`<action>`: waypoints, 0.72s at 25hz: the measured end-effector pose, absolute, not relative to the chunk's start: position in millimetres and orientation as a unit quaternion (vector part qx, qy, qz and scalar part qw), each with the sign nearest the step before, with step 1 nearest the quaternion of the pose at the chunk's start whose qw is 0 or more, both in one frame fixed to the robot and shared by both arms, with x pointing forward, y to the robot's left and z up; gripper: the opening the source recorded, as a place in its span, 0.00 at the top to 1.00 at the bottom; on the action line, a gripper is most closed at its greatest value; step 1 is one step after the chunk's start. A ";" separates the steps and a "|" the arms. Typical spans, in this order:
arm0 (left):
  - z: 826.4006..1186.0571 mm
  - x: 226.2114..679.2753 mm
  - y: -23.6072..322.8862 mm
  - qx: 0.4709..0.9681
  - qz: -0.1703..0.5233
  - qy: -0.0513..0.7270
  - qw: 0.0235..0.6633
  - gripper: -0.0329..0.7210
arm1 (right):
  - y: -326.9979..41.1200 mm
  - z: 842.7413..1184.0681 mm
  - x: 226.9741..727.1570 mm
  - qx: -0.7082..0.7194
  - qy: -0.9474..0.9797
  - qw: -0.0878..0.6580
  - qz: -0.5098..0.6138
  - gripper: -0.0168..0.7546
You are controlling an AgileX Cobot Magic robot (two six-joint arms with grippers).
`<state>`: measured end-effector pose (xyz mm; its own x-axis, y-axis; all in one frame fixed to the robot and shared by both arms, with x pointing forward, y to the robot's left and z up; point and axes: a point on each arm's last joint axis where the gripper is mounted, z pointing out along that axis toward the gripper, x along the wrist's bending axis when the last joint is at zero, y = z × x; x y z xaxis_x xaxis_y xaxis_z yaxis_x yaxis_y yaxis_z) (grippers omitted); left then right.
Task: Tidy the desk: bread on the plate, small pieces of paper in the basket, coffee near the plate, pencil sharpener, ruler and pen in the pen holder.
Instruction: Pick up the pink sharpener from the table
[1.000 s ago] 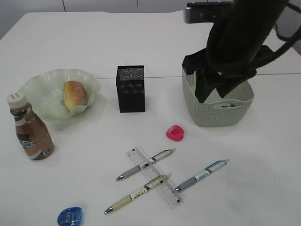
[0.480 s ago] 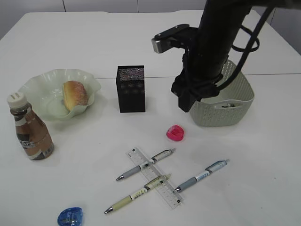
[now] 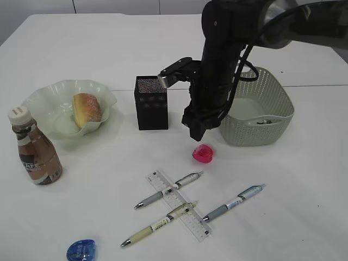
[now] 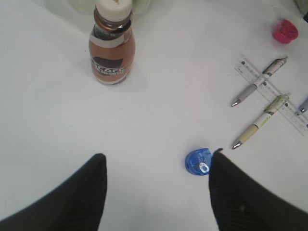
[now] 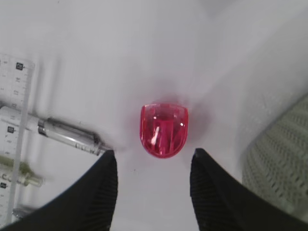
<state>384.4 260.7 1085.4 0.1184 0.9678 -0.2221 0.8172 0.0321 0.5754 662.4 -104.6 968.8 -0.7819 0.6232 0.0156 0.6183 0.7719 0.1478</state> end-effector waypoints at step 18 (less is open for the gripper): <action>1083.8 383.1 263.3 0.692 0.131 0.651 0.283 0.31 | -101.2 950.9 671.2 0.354 0.933 0.011 0.065 0.50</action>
<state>383.1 263.3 1083.8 0.1189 0.9751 -0.1872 0.8270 0.0071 0.5622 671.2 -101.2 950.9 -0.7496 0.6614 0.0256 0.6586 0.7415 0.1282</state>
